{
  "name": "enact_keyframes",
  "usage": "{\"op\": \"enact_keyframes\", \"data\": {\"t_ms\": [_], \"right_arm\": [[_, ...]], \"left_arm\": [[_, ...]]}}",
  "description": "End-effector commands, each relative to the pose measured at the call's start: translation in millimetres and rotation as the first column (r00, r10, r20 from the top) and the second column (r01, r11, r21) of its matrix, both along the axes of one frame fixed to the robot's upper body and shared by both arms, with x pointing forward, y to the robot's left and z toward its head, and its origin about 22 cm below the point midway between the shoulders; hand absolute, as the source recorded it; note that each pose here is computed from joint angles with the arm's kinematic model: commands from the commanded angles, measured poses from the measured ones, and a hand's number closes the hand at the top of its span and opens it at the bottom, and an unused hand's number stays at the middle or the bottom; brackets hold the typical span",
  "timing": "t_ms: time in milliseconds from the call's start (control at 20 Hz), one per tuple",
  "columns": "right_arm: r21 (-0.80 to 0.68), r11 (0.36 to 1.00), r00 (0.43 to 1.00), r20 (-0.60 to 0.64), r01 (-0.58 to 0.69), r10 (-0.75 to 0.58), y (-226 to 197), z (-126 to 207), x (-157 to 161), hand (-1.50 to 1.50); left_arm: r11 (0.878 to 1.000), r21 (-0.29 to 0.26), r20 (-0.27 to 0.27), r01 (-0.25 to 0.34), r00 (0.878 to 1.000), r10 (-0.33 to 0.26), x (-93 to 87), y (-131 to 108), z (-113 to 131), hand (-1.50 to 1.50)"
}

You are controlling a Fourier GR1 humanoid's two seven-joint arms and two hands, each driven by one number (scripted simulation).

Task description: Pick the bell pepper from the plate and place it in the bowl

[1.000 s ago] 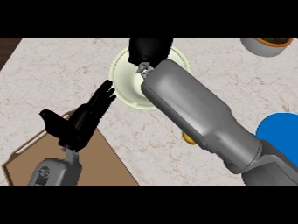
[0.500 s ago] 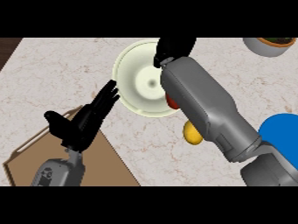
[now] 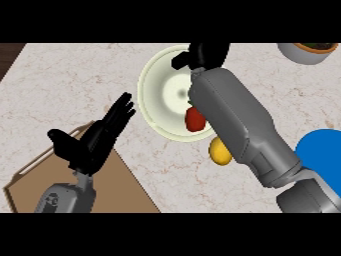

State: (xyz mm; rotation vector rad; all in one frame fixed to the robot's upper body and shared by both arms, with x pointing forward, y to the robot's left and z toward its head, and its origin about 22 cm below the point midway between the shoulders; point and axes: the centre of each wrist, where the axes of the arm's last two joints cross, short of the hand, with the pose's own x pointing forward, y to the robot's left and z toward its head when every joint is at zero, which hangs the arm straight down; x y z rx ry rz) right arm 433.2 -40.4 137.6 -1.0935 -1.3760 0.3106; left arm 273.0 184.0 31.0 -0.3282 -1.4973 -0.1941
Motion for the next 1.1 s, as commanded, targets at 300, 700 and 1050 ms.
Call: {"op": "enact_keyframes", "data": {"t_ms": [300, 700, 1050], "right_arm": [[0.282, 0.934, 0.873, 0.484, -0.221, 0.061, 23.4, -3.9, -55.3, -1.5], [0.308, 0.84, 0.78, 0.594, -0.447, 0.197, 51.7, -27.0, -147.5, -1.5], [0.266, 0.797, 0.75, 0.581, -0.543, 0.316, 48.6, -68.6, -231.5, 1.5]], "left_arm": [[0.999, 0.008, -0.03, -0.033, 0.999, 0.033, -0.8, 8.1, -8.1, 0.0], [0.994, 0.005, -0.056, -0.105, 0.993, 0.105, -7.4, 30.5, -11.8, 0.0], [0.989, 0.016, -0.057, -0.144, 0.988, 0.145, -8.9, 38.0, -10.8, 0.0]]}}
